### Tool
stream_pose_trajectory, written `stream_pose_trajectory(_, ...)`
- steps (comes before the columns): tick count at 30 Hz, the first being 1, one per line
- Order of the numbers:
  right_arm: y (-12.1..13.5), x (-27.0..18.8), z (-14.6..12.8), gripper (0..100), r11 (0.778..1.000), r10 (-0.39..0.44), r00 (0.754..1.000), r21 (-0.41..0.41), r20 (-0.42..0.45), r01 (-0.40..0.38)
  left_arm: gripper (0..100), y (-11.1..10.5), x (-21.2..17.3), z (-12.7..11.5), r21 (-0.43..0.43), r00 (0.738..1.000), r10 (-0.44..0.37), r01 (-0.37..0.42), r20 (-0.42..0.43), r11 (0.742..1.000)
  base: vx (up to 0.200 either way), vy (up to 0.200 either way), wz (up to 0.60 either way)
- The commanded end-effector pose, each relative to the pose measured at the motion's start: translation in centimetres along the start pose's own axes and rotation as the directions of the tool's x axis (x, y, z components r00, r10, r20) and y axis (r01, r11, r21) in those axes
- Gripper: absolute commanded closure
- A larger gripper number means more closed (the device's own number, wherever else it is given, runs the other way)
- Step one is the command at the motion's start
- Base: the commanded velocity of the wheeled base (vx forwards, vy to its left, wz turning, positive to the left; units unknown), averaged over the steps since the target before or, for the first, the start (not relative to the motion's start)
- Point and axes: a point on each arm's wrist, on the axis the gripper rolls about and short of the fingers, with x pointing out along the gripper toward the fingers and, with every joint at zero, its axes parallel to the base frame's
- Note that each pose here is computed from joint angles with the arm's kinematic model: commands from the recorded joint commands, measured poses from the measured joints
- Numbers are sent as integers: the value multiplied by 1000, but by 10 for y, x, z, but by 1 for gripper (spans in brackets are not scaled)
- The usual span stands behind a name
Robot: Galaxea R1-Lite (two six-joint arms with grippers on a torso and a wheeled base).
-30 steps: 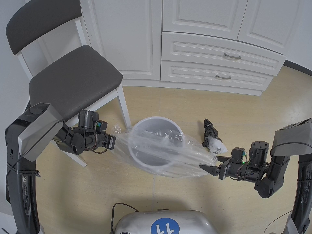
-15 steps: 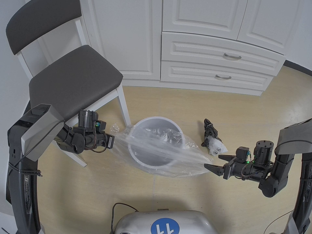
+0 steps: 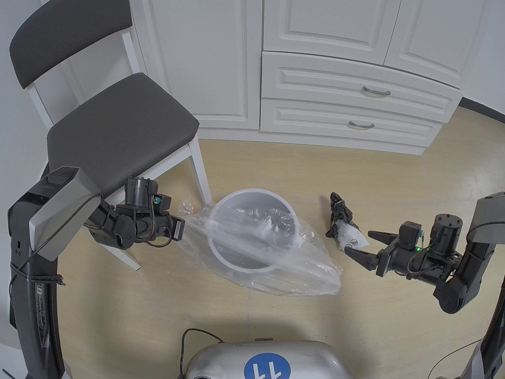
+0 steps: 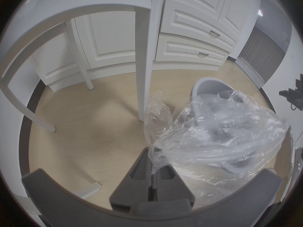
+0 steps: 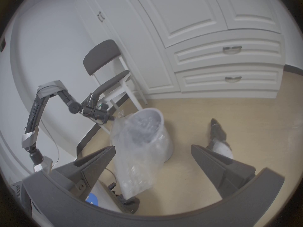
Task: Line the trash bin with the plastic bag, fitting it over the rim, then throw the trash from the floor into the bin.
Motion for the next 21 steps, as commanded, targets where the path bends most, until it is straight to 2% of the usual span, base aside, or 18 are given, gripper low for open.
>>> stream_pose_trajectory(1, -2, -12, 24, 0, 999, -21, 996, -45, 92, 25, 100, -3, -3, 3, 1, 1000, -6, 6, 7, 1000, 0, 0, 0)
stream_pose_trajectory(5, 10, -9, 33, 0, 997, -23, 992, -75, 125, 33, 100, -11, -10, 6, 7, 1000, -21, 20, 9, 1000, 0, 0, 0)
stream_pose_trajectory(7, 20, -3, 36, 0, 989, -87, 986, -103, 145, 103, 100, -15, -12, 7, 11, 1000, -30, 30, 10, 1000, 0, 0, 0)
stream_pose_trajectory(10, 44, 9, 38, 0, 964, -211, 961, -127, 176, 235, 100, -17, -14, 7, 12, 999, -34, 34, 10, 999, 0, 0, 0)
stream_pose_trajectory(12, 65, 16, 35, 0, 954, -245, 953, -130, 180, 270, 100, -19, -14, 8, 11, 999, -37, 37, 12, 999, 0, 0, 0)
stream_pose_trajectory(14, 74, 18, 34, 0, 954, -242, 954, -134, 178, 268, 100, -19, -15, 9, 8, 999, -37, 37, 13, 999, 0, 0, 0)
stream_pose_trajectory(15, 94, 24, 29, 0, 958, -223, 960, -142, 169, 247, 100, -20, -17, 13, -1, 999, -36, 36, 28, 999, 0, 0, 0)
stream_pose_trajectory(17, 109, 31, 23, 0, 963, -199, 967, -152, 157, 223, 100, -24, -20, 18, -19, 998, -40, 41, 55, 999, 0, 0, 0)
stream_pose_trajectory(19, 115, 38, 21, 0, 965, -189, 969, -156, 157, 213, 100, -24, -21, 21, -34, 997, -39, 42, 70, 999, 0, 0, 0)
stream_pose_trajectory(21, 131, 65, 14, 0, 959, -157, 972, -209, 172, 192, 100, -26, -27, 30, -65, 991, -35, 44, 130, 997, 0, 0, 0)
